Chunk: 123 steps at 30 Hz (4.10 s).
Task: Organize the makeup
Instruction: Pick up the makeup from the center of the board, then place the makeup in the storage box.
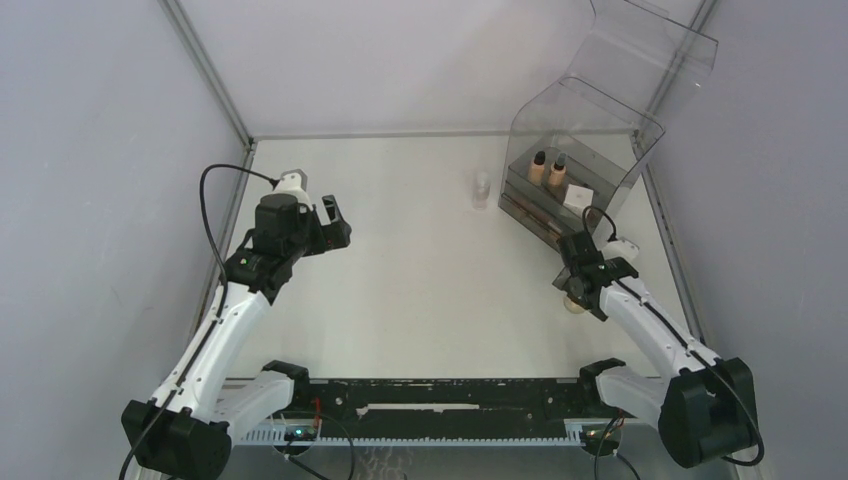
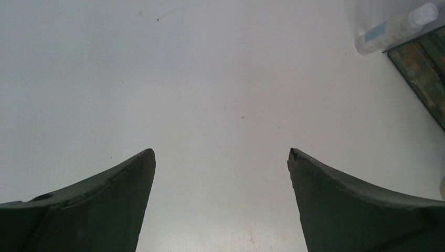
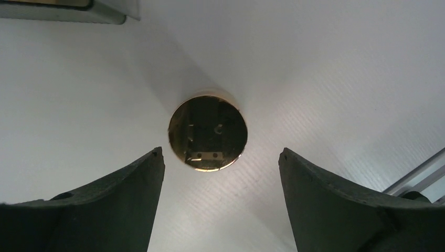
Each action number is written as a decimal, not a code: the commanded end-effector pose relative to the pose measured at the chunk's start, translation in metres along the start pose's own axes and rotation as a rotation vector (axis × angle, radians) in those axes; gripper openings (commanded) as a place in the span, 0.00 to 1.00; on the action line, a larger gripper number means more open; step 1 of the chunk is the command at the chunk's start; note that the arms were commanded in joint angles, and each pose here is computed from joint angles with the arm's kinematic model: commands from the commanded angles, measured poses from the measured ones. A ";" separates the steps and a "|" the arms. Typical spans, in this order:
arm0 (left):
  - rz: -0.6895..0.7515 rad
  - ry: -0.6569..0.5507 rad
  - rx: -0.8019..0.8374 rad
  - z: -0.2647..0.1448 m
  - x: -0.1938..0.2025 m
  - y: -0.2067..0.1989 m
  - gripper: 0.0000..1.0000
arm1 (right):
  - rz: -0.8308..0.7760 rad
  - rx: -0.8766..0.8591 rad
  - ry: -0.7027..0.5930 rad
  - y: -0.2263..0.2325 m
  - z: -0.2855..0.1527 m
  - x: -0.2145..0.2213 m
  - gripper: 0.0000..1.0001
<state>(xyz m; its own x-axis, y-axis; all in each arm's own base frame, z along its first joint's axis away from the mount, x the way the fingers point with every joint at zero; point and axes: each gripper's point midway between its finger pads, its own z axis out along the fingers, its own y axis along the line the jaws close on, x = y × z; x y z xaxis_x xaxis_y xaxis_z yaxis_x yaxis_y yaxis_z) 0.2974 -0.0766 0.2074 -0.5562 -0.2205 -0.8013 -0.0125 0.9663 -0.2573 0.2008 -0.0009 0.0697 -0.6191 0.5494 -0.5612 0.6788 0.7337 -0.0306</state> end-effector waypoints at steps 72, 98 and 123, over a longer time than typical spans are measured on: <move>0.009 -0.088 -0.009 -0.017 -0.010 0.006 1.00 | -0.276 -0.447 -0.194 0.180 -0.059 -0.205 0.28; 0.002 -0.095 -0.021 -0.022 -0.009 0.010 1.00 | -0.252 -0.273 -0.164 0.149 -0.024 -0.201 0.26; 0.006 -0.105 -0.031 -0.027 -0.009 0.013 1.00 | -0.228 -0.147 -0.159 0.128 0.010 -0.215 0.68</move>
<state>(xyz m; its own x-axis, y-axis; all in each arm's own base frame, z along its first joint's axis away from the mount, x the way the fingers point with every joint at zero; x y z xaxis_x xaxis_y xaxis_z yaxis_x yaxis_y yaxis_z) 0.2801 -0.0649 0.2259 -0.4855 -0.2362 -0.8417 -0.0258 0.9662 -0.2563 0.4197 -0.0103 0.1726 -0.6925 0.2982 -0.6569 0.4096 0.9121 -0.0177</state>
